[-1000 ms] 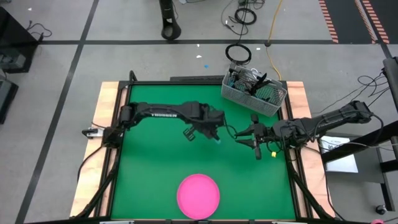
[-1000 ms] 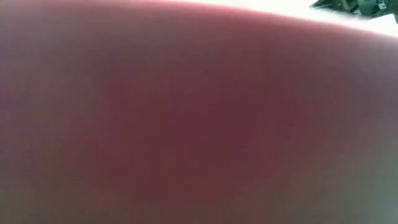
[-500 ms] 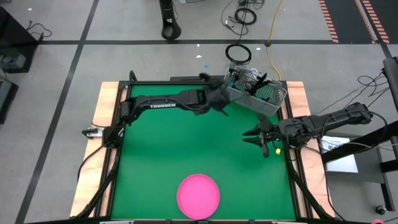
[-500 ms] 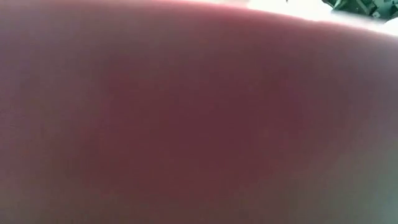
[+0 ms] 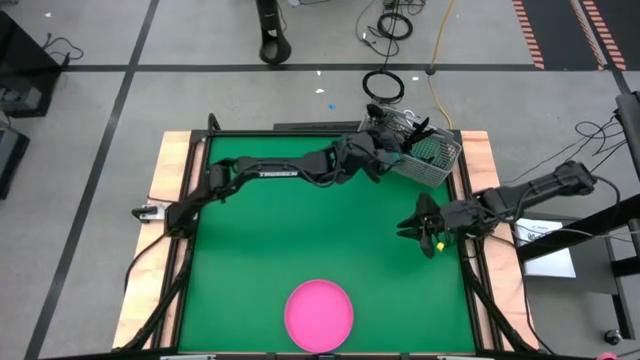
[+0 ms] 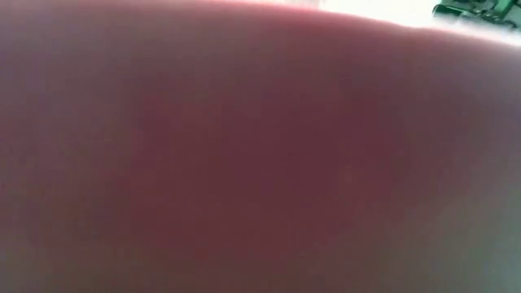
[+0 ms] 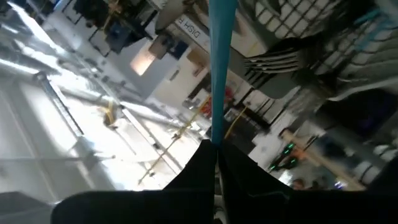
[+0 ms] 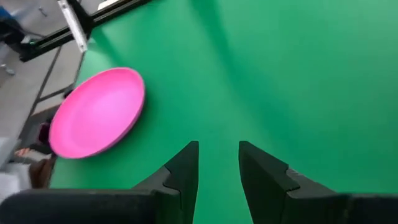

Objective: Sort silverware
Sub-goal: Put the blue spoon into the utensil holder

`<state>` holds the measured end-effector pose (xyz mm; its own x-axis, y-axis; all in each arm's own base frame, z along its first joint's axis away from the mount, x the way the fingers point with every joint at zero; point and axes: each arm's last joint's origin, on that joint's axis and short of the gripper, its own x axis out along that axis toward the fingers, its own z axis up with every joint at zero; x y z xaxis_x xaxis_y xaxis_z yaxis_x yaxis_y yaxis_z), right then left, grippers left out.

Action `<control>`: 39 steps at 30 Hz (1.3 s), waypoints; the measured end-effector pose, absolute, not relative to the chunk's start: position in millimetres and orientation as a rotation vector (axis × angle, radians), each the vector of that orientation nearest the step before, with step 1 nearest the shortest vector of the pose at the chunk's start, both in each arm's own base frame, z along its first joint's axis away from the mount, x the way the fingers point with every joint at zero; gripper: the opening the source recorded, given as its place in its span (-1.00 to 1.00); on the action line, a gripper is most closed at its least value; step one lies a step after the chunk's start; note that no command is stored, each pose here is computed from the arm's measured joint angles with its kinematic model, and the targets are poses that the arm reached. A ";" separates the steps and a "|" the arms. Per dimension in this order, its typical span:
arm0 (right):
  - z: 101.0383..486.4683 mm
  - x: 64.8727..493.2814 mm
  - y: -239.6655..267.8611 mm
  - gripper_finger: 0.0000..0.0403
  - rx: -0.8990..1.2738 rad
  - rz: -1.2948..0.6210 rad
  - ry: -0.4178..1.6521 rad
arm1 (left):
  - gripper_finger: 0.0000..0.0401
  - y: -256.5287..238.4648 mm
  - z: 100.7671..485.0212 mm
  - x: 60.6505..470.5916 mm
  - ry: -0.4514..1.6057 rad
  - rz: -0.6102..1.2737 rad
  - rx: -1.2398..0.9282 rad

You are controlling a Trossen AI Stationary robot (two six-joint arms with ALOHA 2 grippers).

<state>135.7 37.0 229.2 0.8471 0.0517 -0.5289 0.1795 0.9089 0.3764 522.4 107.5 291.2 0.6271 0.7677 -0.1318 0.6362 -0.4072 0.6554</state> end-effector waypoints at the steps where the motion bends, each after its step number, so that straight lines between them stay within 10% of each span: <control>1: 229.1 135.1 38.9 -0.49 0.437 -0.059 0.564 | -1.00 111.6 286.2 525.6 1.091 0.265 2.183; 39: 233.4 134.3 47.9 -0.49 0.584 -0.088 0.504 | -1.00 135.7 230.8 551.2 0.900 0.384 2.359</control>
<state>134.3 47.9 233.4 0.8757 0.0605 -0.4791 0.2191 0.8343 0.5059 551.2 135.7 230.8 0.7309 0.6799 0.0591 0.5134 -0.6048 0.6088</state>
